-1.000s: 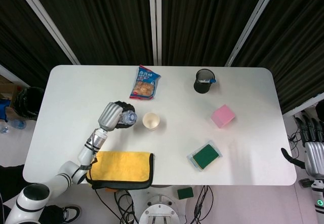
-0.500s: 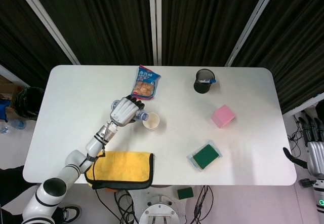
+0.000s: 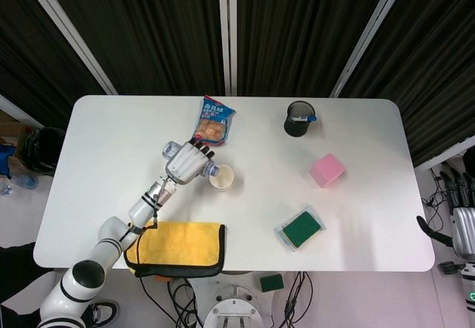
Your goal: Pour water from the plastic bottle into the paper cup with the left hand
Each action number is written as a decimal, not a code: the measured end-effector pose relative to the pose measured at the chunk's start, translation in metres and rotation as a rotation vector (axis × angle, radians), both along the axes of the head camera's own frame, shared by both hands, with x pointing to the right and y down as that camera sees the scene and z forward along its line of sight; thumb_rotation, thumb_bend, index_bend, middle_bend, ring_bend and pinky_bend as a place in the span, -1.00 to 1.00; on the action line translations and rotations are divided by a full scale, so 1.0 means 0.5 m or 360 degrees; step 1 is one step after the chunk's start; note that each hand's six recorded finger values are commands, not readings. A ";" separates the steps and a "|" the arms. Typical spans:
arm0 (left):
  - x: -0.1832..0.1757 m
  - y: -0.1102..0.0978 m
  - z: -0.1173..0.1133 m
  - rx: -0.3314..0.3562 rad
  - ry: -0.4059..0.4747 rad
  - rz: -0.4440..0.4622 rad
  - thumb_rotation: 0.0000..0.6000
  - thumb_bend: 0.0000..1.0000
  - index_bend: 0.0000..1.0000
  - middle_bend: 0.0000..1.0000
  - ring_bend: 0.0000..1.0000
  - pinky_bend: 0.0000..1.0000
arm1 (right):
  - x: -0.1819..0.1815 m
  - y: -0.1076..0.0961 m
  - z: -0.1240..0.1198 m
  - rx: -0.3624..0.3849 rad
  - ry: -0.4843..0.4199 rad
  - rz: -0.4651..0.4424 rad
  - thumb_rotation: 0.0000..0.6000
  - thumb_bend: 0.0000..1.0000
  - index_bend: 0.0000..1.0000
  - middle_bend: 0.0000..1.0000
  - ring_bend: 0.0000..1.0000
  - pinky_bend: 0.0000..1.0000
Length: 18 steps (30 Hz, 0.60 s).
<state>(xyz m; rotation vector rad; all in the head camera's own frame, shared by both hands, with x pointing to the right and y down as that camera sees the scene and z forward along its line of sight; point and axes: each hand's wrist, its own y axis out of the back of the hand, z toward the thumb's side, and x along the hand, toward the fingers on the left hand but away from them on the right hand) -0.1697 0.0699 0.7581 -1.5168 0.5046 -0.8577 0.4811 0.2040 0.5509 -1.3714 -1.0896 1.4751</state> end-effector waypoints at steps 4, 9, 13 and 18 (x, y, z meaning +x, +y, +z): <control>0.002 -0.001 -0.003 0.0075 -0.0073 0.0061 1.00 -0.24 0.47 0.44 0.24 0.29 | 0.000 0.000 0.002 -0.0002 -0.0001 0.0001 0.68 -0.60 -1.00 -1.00 -1.00 -1.00; 0.007 0.002 -0.003 0.0117 -0.0124 0.0125 1.00 -0.24 0.47 0.44 0.24 0.29 | -0.001 -0.002 0.003 -0.0001 0.0001 -0.0003 0.68 -0.59 -1.00 -1.00 -1.00 -1.00; 0.012 0.001 -0.004 0.0136 -0.0143 0.0150 1.00 -0.24 0.47 0.44 0.24 0.29 | 0.000 -0.001 0.004 -0.0005 0.0004 0.0003 0.68 -0.59 -1.00 -1.00 -1.00 -1.00; 0.018 0.000 -0.008 0.0171 -0.0160 0.0183 1.00 -0.24 0.47 0.44 0.24 0.29 | 0.000 -0.001 0.006 -0.0005 0.0004 0.0005 0.68 -0.60 -1.00 -1.00 -1.00 -1.00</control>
